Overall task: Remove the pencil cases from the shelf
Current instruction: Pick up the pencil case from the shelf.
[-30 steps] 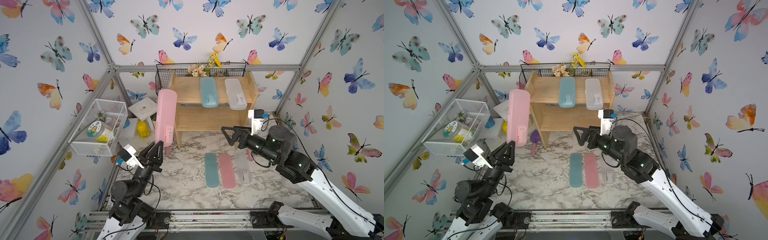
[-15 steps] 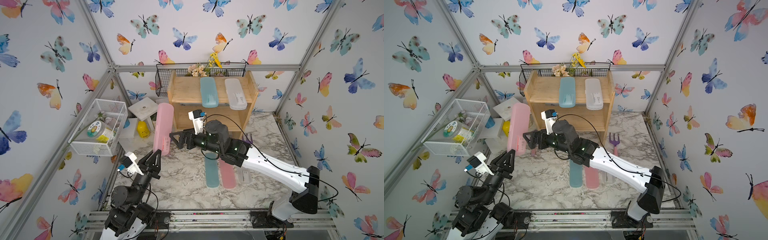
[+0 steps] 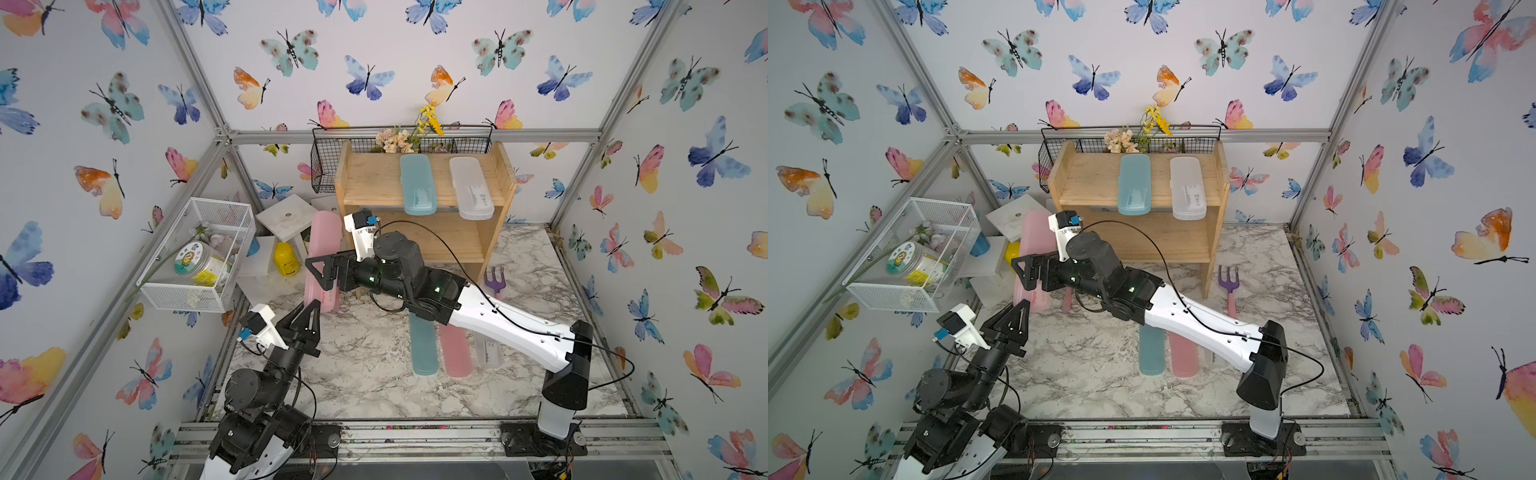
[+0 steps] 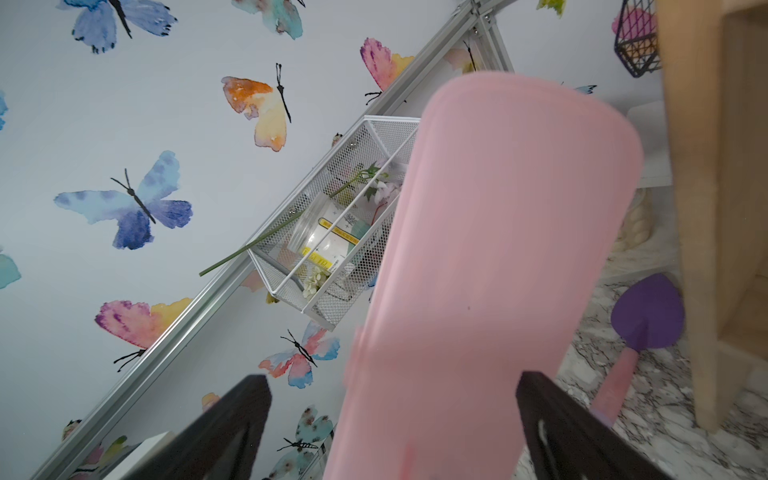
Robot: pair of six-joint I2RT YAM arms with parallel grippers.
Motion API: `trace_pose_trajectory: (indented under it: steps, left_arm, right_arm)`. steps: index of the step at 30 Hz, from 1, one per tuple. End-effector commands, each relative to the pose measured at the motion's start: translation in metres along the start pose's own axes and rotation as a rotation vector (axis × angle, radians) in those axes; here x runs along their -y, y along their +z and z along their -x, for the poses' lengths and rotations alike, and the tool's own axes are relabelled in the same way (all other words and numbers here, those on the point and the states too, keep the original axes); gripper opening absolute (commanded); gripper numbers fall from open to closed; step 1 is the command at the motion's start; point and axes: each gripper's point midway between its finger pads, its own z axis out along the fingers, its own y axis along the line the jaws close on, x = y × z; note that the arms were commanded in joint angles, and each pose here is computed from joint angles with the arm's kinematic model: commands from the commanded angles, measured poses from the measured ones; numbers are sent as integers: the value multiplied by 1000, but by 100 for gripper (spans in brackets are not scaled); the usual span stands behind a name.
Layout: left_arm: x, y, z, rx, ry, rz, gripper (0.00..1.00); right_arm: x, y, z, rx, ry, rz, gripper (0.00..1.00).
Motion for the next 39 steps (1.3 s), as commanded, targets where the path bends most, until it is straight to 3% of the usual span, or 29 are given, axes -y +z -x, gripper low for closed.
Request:
trace_pose_trajectory:
  steps: [1,27,35,39]
  left_arm:
    - [10,-8,23,77,6,-37,0]
    - [5,-8,12,48,8,-23,0]
    - [1,-8,9,41,4,-7,1]
    - [-1,-7,7,35,-4,3,27]
  right_arm:
    - [18,0,-1,7,7,-100,99]
    - [9,29,-14,-41,38,-31,99]
    - [14,24,-16,-37,37,-54,86]
    - [17,18,-15,-26,36,-63,82]
